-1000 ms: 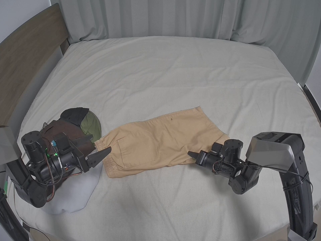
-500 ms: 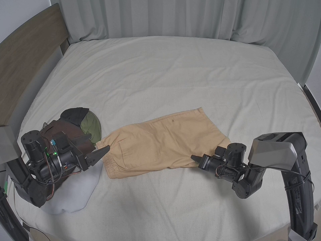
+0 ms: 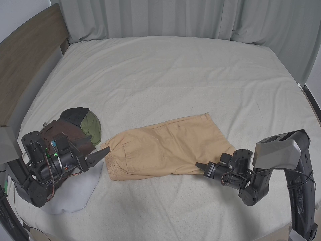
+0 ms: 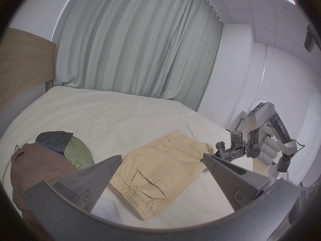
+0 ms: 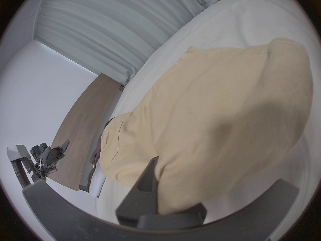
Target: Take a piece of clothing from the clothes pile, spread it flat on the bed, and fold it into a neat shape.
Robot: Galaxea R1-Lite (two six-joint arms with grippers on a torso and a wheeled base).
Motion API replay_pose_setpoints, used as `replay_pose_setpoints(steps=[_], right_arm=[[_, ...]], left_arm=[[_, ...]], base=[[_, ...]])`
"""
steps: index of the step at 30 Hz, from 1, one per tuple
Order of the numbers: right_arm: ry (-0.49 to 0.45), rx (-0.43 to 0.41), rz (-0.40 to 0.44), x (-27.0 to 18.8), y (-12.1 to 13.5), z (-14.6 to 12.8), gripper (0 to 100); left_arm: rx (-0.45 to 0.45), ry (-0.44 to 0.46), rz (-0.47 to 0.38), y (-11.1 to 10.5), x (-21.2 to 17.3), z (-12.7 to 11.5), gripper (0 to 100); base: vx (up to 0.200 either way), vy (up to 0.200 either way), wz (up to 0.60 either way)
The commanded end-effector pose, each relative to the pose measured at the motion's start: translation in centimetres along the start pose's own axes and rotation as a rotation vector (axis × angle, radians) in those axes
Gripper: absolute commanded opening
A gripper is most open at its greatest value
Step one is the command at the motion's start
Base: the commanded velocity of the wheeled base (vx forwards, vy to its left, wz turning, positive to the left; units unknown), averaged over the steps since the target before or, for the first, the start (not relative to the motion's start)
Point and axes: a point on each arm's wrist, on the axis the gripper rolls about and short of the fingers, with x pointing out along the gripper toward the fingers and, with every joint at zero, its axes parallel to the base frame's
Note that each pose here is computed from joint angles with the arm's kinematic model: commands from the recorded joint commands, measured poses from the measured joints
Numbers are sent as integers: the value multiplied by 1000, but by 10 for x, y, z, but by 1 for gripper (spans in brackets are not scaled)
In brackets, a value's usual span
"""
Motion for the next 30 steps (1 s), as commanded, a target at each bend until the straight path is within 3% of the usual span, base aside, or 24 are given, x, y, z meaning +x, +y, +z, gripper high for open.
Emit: replay_pose_setpoints(steps=[1,11,23,24,27,30], right_arm=[[29,10,-37,-18,1,-8,0],[90,10,-81,-40,3,-19,0],[85,11,-102,-39,0,-20,0],[88,13,-102,-39,0,-21,100],[128,14,-118,-49,2,-28,100],[224,-13,-116,-67,10,-44,100]], left_arm=[[-13,20,-1,1,1,-6,100],[-18,28,-1,1,2,-8,100],[-61,34,-1,1,1,-10,100],[-65,34,-1,1,1,-10,100],[-71,32,-3,0,2,-9,100],[-70,31,-3,1,2,-9,100]], base=[[0,0,0],[0,0,0],[0,0,0],[0,0,0],[0,0,0],[0,0,0]])
